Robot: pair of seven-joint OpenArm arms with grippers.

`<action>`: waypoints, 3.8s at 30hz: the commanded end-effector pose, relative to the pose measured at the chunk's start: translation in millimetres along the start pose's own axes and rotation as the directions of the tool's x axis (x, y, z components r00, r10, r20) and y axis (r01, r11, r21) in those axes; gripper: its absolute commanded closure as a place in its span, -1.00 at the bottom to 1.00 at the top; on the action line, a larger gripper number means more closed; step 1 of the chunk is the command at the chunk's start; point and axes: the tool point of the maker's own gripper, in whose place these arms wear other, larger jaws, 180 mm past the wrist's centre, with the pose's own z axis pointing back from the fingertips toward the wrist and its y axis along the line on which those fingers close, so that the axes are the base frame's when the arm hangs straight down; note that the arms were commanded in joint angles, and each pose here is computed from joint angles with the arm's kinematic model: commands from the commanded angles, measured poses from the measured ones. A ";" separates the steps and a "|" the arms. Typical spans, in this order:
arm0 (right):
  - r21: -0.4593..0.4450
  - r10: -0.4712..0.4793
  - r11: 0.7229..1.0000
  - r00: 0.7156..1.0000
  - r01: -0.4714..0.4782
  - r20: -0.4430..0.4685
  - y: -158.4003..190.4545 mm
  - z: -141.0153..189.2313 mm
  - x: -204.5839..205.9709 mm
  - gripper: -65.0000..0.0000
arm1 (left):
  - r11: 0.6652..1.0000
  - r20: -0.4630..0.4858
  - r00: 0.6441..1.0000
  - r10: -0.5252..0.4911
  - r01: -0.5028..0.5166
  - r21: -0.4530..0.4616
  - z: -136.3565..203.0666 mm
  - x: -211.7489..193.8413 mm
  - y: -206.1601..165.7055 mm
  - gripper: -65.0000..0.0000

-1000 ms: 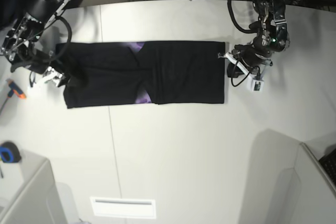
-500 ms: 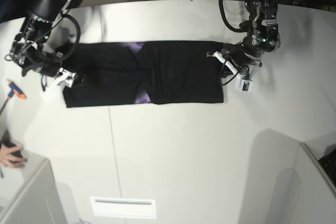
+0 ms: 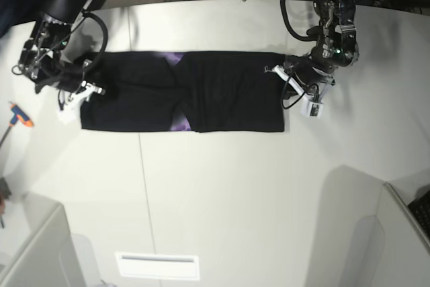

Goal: Fold the T-shirt properly

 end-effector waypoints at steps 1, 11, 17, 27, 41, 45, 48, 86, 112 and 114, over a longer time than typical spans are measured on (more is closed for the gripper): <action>-0.036 0.001 0.999 1.000 -0.001 -0.004 -4.8 2.4 3.5 1.00 | 1.000 -0.087 0.996 -0.017 0.018 0.022 -0.2 -19.0 2.7 1.00; -0.108 0.179 0.980 0.981 -0.170 0.079 36.4 25.4 36.1 1.00 | 1.000 -0.056 0.998 -0.013 0.014 0.005 -3.1 -5.5 -5.1 1.00; -0.067 0.239 0.970 0.963 -0.232 0.126 98.3 22.9 32.1 1.00 | 1.000 -0.049 0.999 -0.011 0.010 -0.016 -9.1 -0.7 -15.5 1.00; 0.057 0.220 0.972 0.967 -0.229 0.127 181.5 8.9 4.4 1.00 | 0.994 -0.066 0.995 -0.072 0.066 -0.088 -17.8 -3.1 -47.7 1.00; 0.164 0.222 0.959 0.972 -0.233 0.080 228.7 -12.9 -29.4 1.00 | 0.995 -0.059 0.995 -0.074 0.069 -0.077 -15.7 0.0 -42.6 1.00; 0.179 0.231 0.954 0.970 -0.241 0.074 235.4 -15.1 -32.7 1.00 | 0.995 -0.059 0.996 -0.073 0.069 -0.076 -15.6 0.1 -42.1 1.00; 0.197 0.207 0.954 0.972 -0.226 0.109 242.8 -16.4 -30.1 1.00 | 0.994 -0.060 0.995 -0.076 0.071 -0.079 -16.0 -0.4 -43.6 1.00; 0.243 0.180 0.949 0.978 -0.201 0.106 260.5 -45.8 -45.5 1.00 | 0.982 -0.068 0.987 -0.146 0.153 0.108 54.4 26.4 24.2 1.00; 0.232 0.184 0.954 0.982 -0.191 0.051 265.3 -66.2 -71.4 1.00 | 0.933 -0.157 0.976 -0.149 0.191 0.306 190.6 -36.7 147.5 1.00; 0.219 0.164 0.961 0.985 -0.171 0.048 263.2 -66.7 -70.4 1.00 | 0.934 -0.161 0.975 -0.150 0.193 0.301 189.4 -37.7 146.1 1.00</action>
